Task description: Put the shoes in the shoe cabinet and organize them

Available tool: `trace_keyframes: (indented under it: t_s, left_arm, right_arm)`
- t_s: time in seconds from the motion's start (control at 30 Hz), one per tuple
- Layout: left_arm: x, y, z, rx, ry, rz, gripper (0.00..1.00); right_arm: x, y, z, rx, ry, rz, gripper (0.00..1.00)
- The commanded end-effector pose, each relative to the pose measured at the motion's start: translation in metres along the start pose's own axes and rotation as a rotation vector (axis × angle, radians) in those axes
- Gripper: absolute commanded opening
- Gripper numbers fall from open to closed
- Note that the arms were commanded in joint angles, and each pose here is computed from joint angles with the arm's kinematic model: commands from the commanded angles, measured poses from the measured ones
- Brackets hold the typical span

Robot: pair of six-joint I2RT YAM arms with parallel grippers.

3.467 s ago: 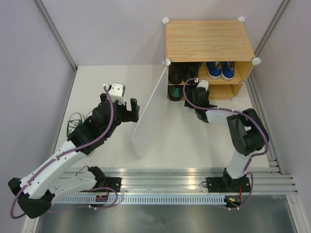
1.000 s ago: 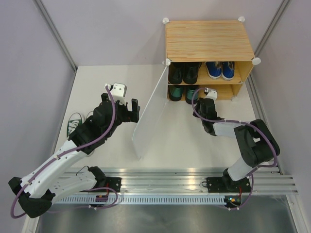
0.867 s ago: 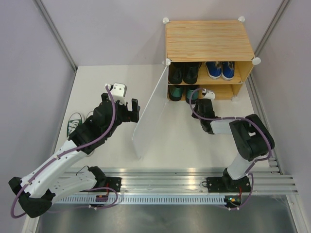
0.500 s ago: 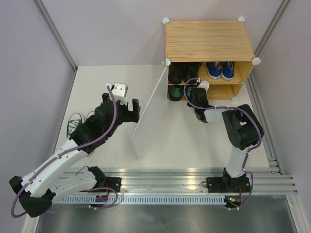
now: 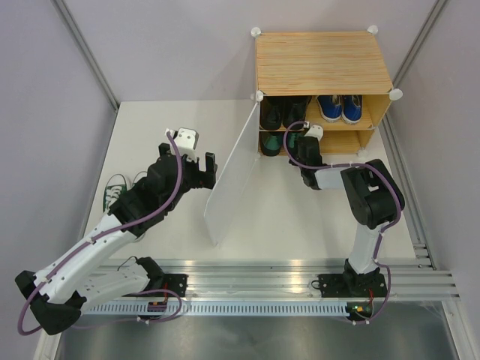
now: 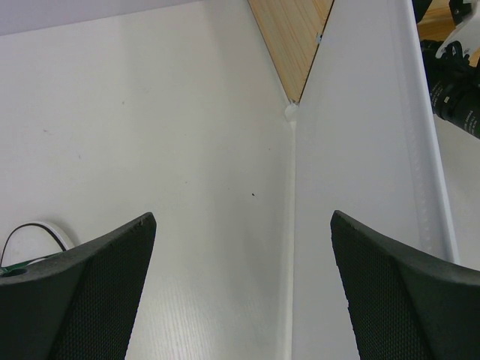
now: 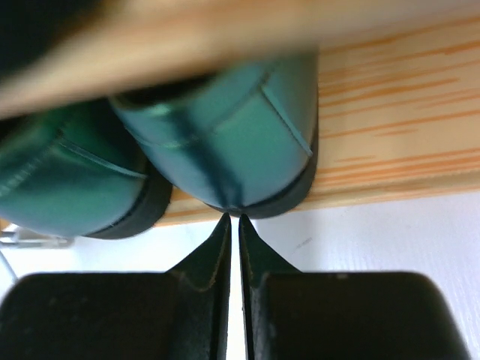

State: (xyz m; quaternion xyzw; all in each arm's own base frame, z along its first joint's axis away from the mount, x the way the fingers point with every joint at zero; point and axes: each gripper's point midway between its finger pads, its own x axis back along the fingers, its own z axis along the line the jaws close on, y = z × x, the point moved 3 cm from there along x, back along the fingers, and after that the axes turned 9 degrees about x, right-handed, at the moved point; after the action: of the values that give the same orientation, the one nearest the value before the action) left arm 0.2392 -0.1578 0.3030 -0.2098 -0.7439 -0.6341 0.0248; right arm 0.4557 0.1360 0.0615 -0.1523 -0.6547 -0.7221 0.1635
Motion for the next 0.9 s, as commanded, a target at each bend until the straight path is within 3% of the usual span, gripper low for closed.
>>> trace_keyframes:
  t_s: [0.0,0.23,0.7,0.87]
  left_arm:
    - [-0.002,0.003,-0.004,-0.022,-0.022,-0.02,1.0]
    - [-0.001,0.004,-0.004,-0.019,-0.023,-0.024,1.0]
    - [-0.001,0.004,-0.004,-0.02,-0.022,-0.025,0.99]
    - [-0.001,0.005,-0.004,-0.02,-0.023,-0.027,1.0]
  right_arm:
    - [0.008,0.017,0.0,-0.037,0.026,-0.071,0.1]
    - [0.025,0.012,-0.005,-0.064,0.033,-0.095,0.1]
    - [-0.015,0.028,-0.002,-0.027,-0.011,-0.101,0.07]
    - [-0.006,0.023,-0.003,-0.037,0.011,-0.102,0.07]
